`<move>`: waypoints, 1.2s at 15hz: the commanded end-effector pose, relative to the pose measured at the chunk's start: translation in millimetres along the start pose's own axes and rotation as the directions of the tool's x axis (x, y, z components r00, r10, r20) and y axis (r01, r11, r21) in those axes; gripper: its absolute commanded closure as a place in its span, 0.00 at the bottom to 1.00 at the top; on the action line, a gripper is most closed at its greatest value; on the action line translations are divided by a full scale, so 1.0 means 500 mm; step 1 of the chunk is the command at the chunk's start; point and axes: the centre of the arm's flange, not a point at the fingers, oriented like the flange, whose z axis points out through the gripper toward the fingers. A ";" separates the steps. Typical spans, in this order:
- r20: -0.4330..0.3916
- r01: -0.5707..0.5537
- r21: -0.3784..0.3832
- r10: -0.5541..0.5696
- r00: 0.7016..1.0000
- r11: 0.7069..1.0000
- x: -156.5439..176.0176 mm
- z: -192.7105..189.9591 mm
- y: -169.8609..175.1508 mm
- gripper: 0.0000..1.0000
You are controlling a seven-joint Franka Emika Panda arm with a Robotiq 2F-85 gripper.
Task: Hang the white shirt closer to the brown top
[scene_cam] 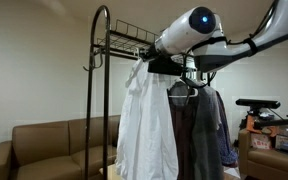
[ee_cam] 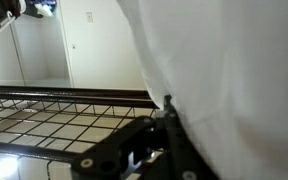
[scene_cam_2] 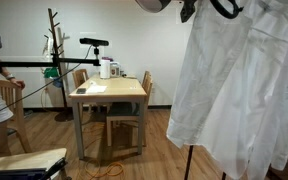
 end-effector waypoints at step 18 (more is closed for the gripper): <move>0.459 0.163 0.292 -0.288 0.841 0.942 0.024 -0.141 0.187 0.00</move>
